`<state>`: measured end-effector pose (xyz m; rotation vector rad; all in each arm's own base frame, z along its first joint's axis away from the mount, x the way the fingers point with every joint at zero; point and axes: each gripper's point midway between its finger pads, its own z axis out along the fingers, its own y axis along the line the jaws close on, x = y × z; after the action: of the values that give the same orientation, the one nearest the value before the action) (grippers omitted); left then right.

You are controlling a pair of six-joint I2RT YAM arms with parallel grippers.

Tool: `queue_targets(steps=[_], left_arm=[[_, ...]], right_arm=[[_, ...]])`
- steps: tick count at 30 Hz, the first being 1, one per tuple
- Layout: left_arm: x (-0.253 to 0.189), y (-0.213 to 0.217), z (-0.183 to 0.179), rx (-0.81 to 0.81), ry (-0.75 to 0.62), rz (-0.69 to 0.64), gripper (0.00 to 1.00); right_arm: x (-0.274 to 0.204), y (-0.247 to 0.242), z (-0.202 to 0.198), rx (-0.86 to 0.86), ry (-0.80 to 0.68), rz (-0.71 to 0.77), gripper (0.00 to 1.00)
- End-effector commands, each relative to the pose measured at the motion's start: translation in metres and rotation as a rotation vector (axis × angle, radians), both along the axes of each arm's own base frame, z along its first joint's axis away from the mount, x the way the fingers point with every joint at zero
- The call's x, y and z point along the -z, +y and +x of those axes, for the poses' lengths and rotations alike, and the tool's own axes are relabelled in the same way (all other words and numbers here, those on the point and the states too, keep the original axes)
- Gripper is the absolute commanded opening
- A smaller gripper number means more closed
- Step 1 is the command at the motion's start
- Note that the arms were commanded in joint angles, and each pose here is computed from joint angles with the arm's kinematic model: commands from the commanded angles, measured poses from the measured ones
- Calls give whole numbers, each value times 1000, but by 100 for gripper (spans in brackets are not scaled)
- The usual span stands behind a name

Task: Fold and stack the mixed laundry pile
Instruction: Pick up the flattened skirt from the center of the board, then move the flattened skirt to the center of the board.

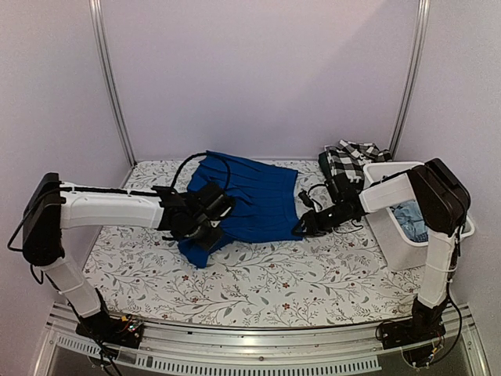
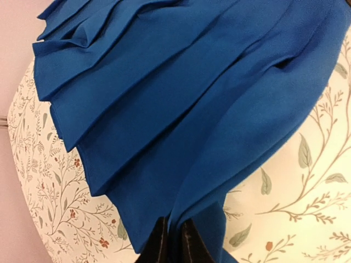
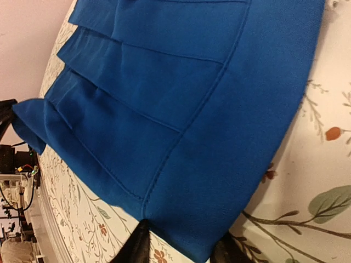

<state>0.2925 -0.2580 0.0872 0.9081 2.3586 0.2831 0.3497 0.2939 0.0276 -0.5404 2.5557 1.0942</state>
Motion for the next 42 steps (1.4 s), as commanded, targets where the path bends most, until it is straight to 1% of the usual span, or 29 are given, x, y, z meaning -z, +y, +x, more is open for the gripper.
queue_targets(steps=[1,2,3,5,6,8,9,10,12,13,14,17,20,23,27,31,33,34,36,37,39,40,41,42], left_arm=[[-21,10,7,55,-3,8,2],[-24,12,6,65,-1,15,0],[-28,13,3,78,5,13,0],[-30,10,-12,158,32,14,0],[-32,8,-21,197,28,19,0],[-25,5,-43,285,72,16,1],[-20,5,-54,321,87,22,7],[-16,5,-61,339,87,31,17],[-10,8,-68,347,85,18,44],[-10,6,-72,355,82,4,52],[-14,2,-74,358,77,-5,58],[-18,-5,-78,353,92,-56,65],[-15,-12,-87,371,120,-95,68],[-3,-21,-101,428,164,-109,70],[19,-27,-117,498,221,-74,70],[43,-21,-118,505,255,3,70],[55,-16,-118,502,279,50,67],[61,-13,-119,503,292,73,65],[71,-8,-119,502,309,114,60],[75,-5,-118,499,308,140,56],[80,1,-116,495,312,175,41],[80,2,-115,493,311,183,31],[79,3,-113,483,305,183,22],[77,4,-110,474,296,180,14]], right_arm=[[-12,13,-15,-75,66,86,11],[-23,13,-15,-75,48,89,2],[-34,12,-16,-71,27,93,0],[-60,8,-17,-55,-19,108,0],[-68,5,-19,-42,-28,110,0],[-82,-3,-22,-19,-42,116,0],[-87,-7,-25,-10,-41,112,0],[-87,-10,-27,-3,-33,104,0],[-79,-17,-33,6,-10,78,0],[-74,-19,-37,7,1,69,0],[-68,-21,-42,5,21,65,0],[-47,-28,-55,8,88,31,0],[-30,-39,-69,32,131,-15,0],[-18,-49,-82,55,157,-50,0],[-3,-54,-92,60,198,-68,0],[2,-55,-91,67,196,-78,0],[0,-55,-91,64,196,-76,2],[-3,-54,-91,57,191,-70,12],[-15,-54,-89,45,133,-55,38],[-22,-54,-88,35,85,-61,47],[-42,-56,-83,19,-59,-86,57],[-61,-51,-82,4,-154,-47,61],[-76,-47,-82,-7,-221,-8,64],[-85,-45,-80,1,-271,-12,65]])
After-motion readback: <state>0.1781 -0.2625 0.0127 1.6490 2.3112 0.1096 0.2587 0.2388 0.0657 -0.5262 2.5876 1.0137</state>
